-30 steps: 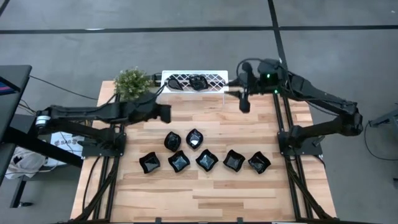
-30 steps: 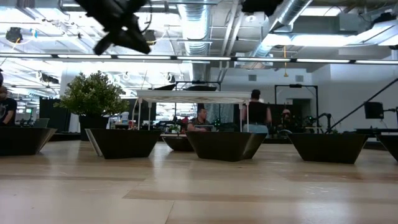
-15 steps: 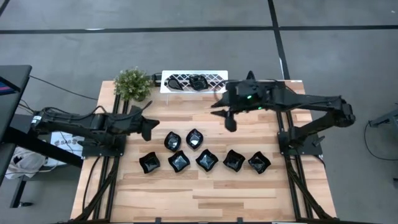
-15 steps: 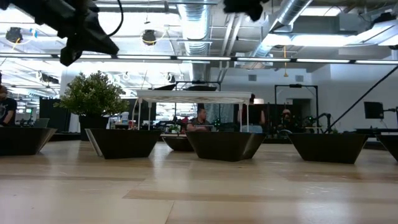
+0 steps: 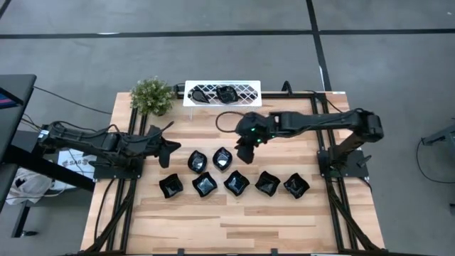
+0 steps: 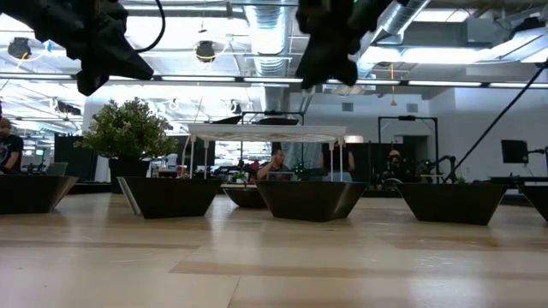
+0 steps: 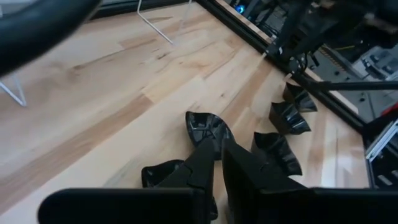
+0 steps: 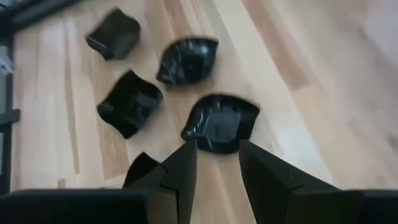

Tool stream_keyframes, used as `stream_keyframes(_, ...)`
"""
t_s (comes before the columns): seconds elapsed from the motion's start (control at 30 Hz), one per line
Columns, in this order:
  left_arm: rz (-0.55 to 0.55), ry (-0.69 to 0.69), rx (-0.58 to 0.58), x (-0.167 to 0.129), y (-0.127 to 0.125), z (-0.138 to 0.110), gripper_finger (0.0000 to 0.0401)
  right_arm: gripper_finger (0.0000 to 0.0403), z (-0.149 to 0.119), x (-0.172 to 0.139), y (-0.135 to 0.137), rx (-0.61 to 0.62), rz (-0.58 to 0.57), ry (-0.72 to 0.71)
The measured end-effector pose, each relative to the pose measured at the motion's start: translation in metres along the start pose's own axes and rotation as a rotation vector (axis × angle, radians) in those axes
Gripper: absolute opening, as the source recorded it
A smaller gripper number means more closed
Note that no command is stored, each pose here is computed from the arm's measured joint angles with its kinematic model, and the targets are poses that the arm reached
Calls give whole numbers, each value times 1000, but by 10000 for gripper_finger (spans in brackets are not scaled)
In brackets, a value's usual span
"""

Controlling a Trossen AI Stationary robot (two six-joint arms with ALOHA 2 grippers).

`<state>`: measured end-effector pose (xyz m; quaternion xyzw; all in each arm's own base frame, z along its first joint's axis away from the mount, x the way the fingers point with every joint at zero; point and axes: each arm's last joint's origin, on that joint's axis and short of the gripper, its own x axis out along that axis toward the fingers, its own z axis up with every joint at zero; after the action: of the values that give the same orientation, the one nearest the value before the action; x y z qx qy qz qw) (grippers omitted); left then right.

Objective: Pick & Place Mini shaped plates
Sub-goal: Stack the black leaf shaped plate on top of the black leaf shaped plate on the shelf

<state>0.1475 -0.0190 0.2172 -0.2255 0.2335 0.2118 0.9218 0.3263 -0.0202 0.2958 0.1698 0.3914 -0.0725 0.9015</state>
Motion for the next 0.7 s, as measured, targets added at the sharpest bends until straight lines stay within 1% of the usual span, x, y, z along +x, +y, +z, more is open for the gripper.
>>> stream_keyframes(0.13,0,0,29,0,0,0,33,118,-4,24,-4,74,-26,61)
stream_keyframes(0.43,0,0,74,0,0,0,33,122,-17,75,-18,114,-84,187)
stream_keyframes(0.63,0,0,93,0,0,0,33,121,-22,100,-24,124,-93,205)
stream_keyframes(0.7,0,1,94,0,0,0,33,122,-23,105,-27,145,-100,208)
